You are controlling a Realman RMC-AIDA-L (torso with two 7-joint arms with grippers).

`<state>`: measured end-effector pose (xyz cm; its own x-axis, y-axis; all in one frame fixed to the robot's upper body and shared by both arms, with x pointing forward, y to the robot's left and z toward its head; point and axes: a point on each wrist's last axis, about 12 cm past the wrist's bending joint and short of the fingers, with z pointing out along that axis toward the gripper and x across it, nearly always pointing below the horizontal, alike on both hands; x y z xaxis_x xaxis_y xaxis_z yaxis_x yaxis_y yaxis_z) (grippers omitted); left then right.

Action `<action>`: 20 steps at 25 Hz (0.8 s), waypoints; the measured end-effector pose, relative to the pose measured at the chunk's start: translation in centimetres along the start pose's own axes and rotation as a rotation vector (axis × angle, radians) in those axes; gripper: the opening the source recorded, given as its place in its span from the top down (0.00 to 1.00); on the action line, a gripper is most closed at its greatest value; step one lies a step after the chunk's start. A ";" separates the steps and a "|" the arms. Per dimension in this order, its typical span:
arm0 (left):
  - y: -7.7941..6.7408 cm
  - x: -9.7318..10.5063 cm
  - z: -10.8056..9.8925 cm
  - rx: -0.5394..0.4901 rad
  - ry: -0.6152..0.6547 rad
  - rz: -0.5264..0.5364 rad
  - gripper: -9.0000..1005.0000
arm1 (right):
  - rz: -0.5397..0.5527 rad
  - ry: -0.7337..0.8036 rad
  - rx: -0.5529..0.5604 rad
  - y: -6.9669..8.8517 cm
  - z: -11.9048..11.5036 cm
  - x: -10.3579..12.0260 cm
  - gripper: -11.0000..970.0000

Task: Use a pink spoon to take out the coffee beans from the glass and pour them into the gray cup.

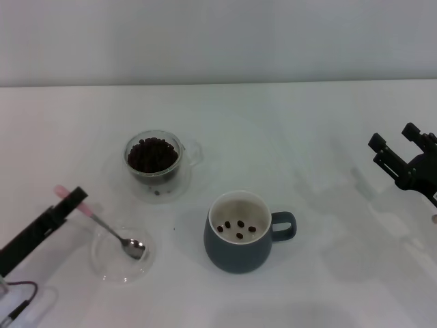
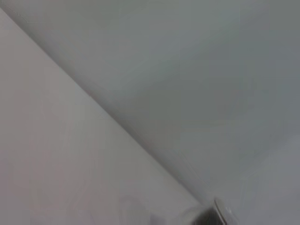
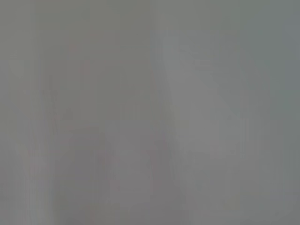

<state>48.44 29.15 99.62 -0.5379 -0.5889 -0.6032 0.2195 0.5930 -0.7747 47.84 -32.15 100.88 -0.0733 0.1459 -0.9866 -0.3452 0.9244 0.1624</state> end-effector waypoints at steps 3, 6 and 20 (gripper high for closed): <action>-0.3 0.3 0.8 0.005 0.033 0.028 0.81 | 0.000 0.000 0.001 0.0 0.0 0.0 0.18; -0.5 0.3 1.1 0.015 0.049 0.051 0.79 | -0.001 0.000 0.000 0.0 0.0 0.0 0.18; 1.4 -1.2 -1.4 -0.145 -0.170 0.388 0.61 | 0.003 -0.008 0.011 -0.1 0.0 -0.1 0.18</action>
<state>48.27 31.40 99.53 -0.2940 -0.3822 -0.8761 0.2556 0.8517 -0.4574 47.93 -32.29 100.97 -0.0669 0.1520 -0.9861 -0.3347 0.9276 0.1657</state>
